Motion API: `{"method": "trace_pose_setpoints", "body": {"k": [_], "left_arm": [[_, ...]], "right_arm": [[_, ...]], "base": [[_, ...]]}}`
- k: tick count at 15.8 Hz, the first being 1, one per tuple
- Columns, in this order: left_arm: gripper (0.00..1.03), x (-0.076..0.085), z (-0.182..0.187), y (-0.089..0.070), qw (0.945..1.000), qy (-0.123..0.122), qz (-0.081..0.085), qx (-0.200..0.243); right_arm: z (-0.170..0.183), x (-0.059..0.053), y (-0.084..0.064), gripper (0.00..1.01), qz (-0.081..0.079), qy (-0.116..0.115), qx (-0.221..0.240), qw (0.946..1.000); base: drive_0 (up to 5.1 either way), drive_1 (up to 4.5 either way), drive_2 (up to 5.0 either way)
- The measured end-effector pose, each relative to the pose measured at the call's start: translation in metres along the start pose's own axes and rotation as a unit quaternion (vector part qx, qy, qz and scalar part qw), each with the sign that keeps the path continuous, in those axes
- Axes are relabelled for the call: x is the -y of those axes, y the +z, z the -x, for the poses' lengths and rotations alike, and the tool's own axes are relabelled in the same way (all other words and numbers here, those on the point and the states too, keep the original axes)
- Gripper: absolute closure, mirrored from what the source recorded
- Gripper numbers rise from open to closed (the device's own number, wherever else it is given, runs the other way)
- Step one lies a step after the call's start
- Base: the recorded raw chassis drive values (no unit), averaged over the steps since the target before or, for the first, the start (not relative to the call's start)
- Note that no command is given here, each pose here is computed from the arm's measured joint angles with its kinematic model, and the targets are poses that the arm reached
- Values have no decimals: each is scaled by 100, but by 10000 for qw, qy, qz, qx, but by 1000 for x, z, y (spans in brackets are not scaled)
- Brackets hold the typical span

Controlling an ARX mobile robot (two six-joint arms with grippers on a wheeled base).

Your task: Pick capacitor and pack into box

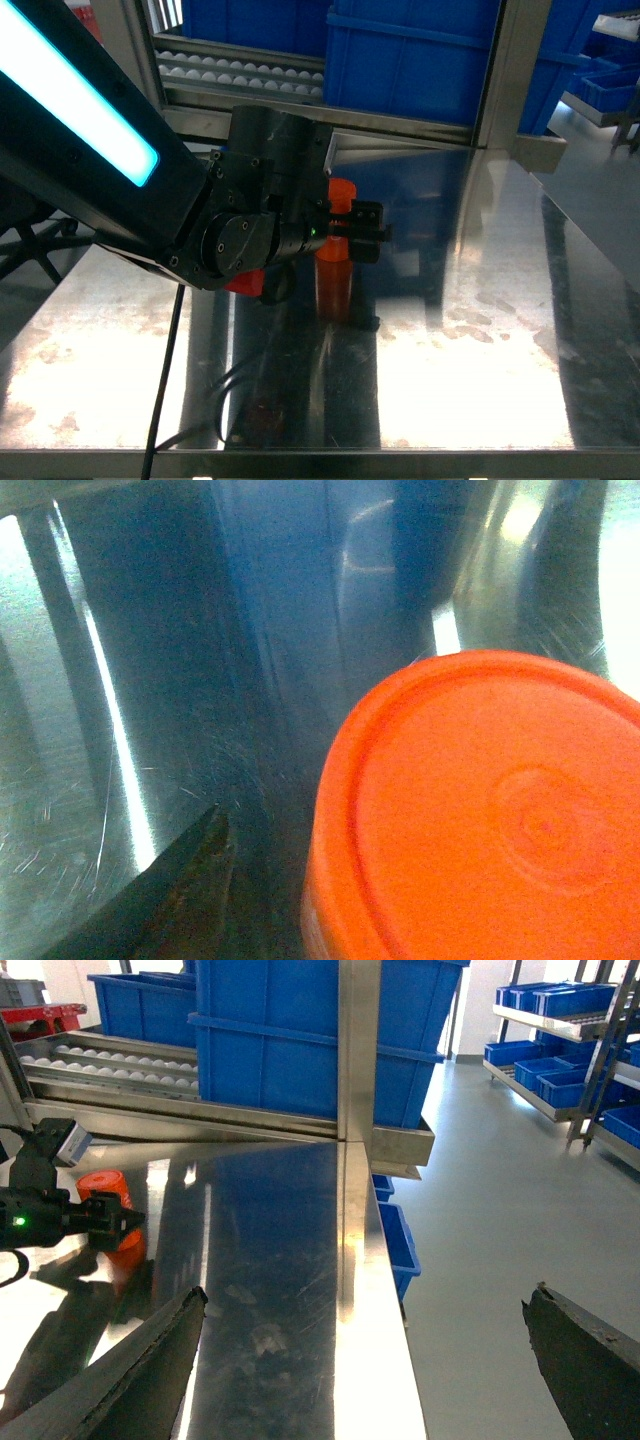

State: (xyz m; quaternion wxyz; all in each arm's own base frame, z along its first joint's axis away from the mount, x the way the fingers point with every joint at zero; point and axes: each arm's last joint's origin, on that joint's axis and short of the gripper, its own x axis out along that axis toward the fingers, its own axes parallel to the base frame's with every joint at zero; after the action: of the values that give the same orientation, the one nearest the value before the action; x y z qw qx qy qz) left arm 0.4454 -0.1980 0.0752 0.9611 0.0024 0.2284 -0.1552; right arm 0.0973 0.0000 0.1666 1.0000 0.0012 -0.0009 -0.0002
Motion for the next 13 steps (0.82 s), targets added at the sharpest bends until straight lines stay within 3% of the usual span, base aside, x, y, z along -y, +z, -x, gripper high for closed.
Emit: {"method": "trace_pose_setpoints", "body": {"k": [3,4,6,8,9,11,13], "left_arm": [[57,0,-1,2,10000,-11,65,14],[58,-4,32,2,9998,95,70,148],[58,-9,67,19,9974,218,-35,691],[58,-23,124,38,9875,360,-5,1533],[58,-27,143,38,9841,432,-9,1723],[58,-38,189,21,9782,743,-75,1939],[58,-40,201,15,9775,820,-84,1939]], "right_arm": [[0,0,0,3,0,0,0,10000],[0,0,0,3,0,0,-2,10000],[0,0,0,3,0,0,0,10000],[0,0,0,3,0,0,-2,10000],[0,0,0,3,0,0,0,10000],[0,0,0,3,0,-2,-2,10000],[0,0,0,3,0,0,0,10000]], "base": [[0,0,0],[0,0,0],[0,0,0],[0,0,0],[0,0,0],[0,0,0],[0,0,0]]}}
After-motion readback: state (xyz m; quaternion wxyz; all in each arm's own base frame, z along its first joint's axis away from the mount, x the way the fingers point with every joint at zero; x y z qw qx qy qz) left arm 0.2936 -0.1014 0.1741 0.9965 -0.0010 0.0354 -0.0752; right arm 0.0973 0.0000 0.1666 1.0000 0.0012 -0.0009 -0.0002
